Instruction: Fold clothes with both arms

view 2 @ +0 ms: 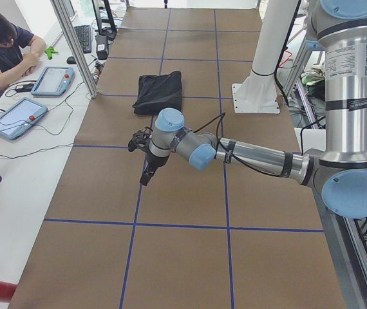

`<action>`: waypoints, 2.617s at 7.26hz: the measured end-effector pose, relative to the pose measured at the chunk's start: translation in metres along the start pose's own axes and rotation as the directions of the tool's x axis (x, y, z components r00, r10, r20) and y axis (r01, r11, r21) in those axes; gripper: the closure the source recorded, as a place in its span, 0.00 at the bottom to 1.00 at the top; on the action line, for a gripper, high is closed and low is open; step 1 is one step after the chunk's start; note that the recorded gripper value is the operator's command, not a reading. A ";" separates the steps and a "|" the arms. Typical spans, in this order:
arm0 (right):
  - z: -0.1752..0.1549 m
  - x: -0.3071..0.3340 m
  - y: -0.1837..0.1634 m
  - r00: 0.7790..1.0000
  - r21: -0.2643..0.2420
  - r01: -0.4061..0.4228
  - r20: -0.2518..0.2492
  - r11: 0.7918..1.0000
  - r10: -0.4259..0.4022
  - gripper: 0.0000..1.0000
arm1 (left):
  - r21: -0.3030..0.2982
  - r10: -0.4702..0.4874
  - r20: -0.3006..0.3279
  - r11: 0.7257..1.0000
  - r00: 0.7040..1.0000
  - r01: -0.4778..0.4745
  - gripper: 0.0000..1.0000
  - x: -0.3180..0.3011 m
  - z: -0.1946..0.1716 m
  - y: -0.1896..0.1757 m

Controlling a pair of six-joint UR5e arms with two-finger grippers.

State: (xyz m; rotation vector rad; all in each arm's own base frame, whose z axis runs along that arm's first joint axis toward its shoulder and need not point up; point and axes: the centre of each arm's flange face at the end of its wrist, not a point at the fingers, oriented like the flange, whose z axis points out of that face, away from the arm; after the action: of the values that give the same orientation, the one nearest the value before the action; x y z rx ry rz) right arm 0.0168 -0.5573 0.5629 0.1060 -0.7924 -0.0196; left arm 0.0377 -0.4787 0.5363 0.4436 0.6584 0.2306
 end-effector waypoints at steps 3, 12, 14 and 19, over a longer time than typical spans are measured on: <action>0.006 0.022 0.036 1.000 -0.005 -0.011 -0.009 1.000 0.011 0.00 | -0.015 -0.016 0.011 1.000 1.000 0.016 0.00 -0.022 0.009 0.004; 0.024 0.048 0.095 0.992 -0.125 -0.128 -0.012 0.984 0.127 0.00 | -0.276 -0.058 -0.004 0.960 0.998 0.055 0.00 -0.075 -0.036 0.046; 0.025 0.054 0.107 0.990 -0.132 -0.142 -0.012 0.981 0.142 0.00 | -0.288 -0.077 -0.034 0.955 0.996 0.064 0.00 -0.095 -0.024 0.055; 0.025 0.063 0.112 0.988 -0.125 -0.151 -0.025 0.981 0.149 0.00 | -0.241 -0.046 -0.048 0.970 0.998 0.033 0.00 -0.134 0.025 0.055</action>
State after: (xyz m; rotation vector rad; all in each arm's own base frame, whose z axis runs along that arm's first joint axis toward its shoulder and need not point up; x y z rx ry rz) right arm 0.0409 -0.4522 0.6367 -0.0740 -0.7804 0.0738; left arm -0.0537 -0.4847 0.6518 0.1926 0.6814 0.2817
